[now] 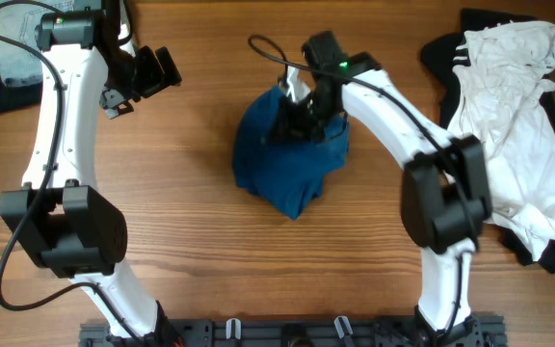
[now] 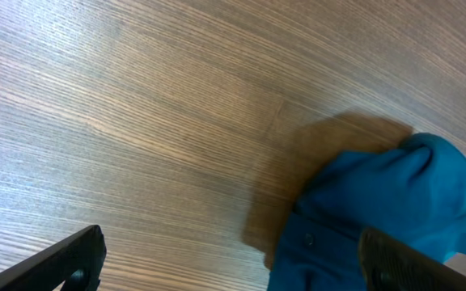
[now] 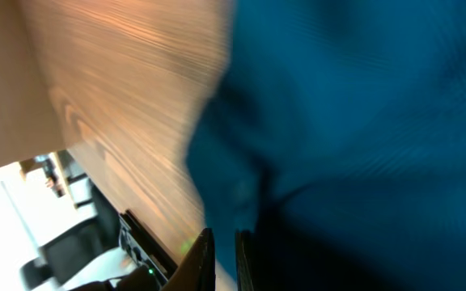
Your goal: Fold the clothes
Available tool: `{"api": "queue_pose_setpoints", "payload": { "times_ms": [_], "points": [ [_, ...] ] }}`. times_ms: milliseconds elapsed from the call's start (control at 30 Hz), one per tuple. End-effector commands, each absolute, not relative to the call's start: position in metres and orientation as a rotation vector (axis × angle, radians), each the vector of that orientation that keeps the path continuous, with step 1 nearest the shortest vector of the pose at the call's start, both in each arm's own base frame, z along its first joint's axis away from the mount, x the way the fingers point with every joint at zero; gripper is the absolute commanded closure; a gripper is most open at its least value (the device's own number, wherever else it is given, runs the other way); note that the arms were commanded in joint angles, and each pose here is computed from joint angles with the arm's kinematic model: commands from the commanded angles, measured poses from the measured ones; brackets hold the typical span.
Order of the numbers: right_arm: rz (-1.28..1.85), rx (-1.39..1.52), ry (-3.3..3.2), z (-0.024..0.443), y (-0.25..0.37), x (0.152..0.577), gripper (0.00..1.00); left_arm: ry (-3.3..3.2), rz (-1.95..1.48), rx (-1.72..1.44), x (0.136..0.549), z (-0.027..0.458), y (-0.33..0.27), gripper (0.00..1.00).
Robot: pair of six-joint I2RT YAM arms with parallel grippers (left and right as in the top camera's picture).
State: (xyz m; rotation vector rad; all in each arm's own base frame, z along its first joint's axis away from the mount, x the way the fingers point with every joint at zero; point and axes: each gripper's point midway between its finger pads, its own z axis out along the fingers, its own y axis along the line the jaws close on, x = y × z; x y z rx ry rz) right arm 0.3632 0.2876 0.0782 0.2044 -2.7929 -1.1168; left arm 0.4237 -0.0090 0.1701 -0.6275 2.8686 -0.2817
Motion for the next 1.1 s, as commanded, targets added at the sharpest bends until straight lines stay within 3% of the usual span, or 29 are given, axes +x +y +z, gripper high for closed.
{"api": "queue_pose_setpoints", "payload": {
  "times_ms": [0, 333, 567, 700, 800, 967, 1000, 1067],
  "points": [
    [-1.118, 0.087, -2.605, 0.036, 0.267, 0.35, 0.96, 2.887, -0.265, -0.642, 0.422, 0.165, -0.008, 0.0],
    [-0.923, -0.02, -2.64, 0.01, 0.158, 0.356, 0.95, 2.881, -0.266, -0.641, 0.423, 0.166, -0.008, 0.0],
    [-0.999, 0.13, -2.67, 0.011, 0.189, 0.36, 0.87, 2.845, -0.37, -0.567, 0.436, 0.171, -0.032, 0.0],
    [-0.947, 0.356, -2.57, 0.015, 0.227, 0.318, 0.81, 2.836, -0.387, -0.472, 0.441, 0.173, -0.058, 0.0],
    [-0.822, 0.452, -2.553, 0.014, 0.239, 0.299, 0.89, 2.831, -0.398, -0.412, 0.442, 0.174, -0.075, 0.0],
    [-0.702, 0.411, -2.73, 0.05, 0.228, 0.334, 0.91, 2.828, -0.408, -0.354, 0.443, 0.174, -0.093, 0.0],
    [-0.71, 0.414, -2.785, 0.068, 0.224, 0.346, 0.88, 2.827, -0.408, -0.355, 0.443, 0.174, -0.093, 0.0],
    [-0.71, 0.397, -2.901, 0.105, 0.212, 0.366, 0.67, 2.824, -0.408, -0.357, 0.444, 0.174, -0.092, 0.0]
  ]
}}
